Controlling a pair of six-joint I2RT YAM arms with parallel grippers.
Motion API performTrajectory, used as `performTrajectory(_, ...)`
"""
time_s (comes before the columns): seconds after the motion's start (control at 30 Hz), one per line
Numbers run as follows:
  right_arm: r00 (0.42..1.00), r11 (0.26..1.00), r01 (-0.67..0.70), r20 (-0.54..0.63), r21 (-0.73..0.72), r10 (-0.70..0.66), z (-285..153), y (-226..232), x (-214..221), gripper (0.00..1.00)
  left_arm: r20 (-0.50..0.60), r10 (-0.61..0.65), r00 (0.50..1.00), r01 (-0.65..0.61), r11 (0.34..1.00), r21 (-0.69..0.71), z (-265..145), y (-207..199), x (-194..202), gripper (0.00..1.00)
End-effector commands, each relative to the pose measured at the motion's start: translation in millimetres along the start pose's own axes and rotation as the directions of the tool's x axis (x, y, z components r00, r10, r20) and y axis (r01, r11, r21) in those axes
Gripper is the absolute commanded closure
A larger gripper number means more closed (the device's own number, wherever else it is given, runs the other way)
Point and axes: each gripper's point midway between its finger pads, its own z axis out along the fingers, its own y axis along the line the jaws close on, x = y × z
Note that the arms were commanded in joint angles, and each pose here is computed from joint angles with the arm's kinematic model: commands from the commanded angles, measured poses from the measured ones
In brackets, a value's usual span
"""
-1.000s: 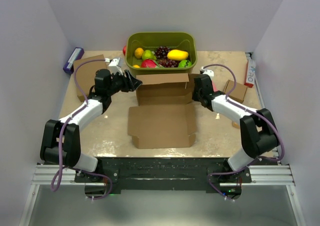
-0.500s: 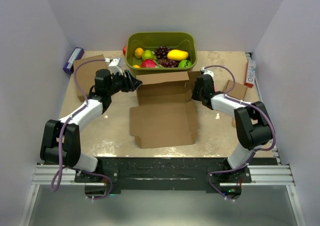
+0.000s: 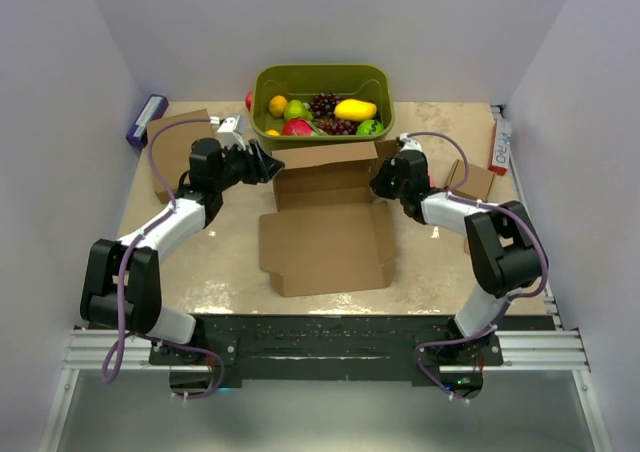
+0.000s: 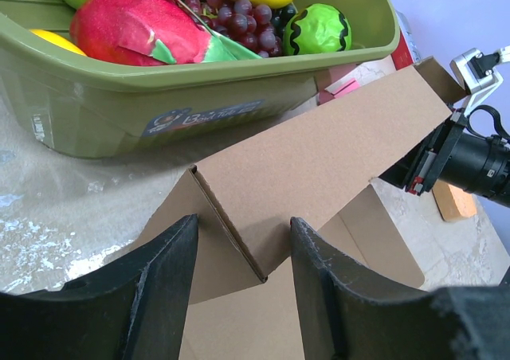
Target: Fold the paper box
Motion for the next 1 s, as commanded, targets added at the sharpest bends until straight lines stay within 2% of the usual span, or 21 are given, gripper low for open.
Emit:
performTrajectory(0.0,0.996,0.998,-0.04,-0.087,-0.04,0.037,7.8,2.6,33.0,0.92,0.0,0.015,1.0,-0.015,1.0,0.004,0.7,-0.2,-2.8,0.46)
performTrajectory(0.33,0.993,1.0,-0.026,-0.115,-0.002,0.025,8.0,-1.7,53.3,0.93,0.002,0.016,1.0,-0.016,1.0,0.006,0.2,-1.2,-3.7,0.46)
performTrajectory(0.43,0.995,1.0,-0.029,-0.098,-0.008,0.028,1.0,2.2,45.4,0.93,0.004,0.017,1.0,-0.017,1.0,0.003,-0.1,-0.7,-3.7,0.46)
performTrajectory(0.53,0.997,1.0,-0.014,-0.073,-0.013,0.013,-12.7,11.3,25.4,0.83,0.005,0.021,1.0,-0.021,1.0,0.002,0.0,-0.8,-4.8,0.46)
performTrajectory(0.7,0.998,0.999,0.04,-0.043,-0.013,-0.04,-46.6,21.8,-2.3,0.4,0.011,0.031,0.999,-0.031,1.0,0.0,-0.7,-0.9,-6.9,0.46)
performTrajectory(0.8,0.995,0.996,0.085,-0.044,-0.005,-0.085,-67.1,19.0,-5.7,0.35,0.014,0.033,0.999,-0.033,0.999,0.003,-1.2,-2.2,-8.5,0.46)
performTrajectory(0.97,0.993,0.992,0.118,0.009,0.053,-0.119,-98.5,5.8,-25.1,0.34,0.024,0.041,0.999,-0.041,0.999,0.008,-2.8,-4.7,-11.8,0.46)
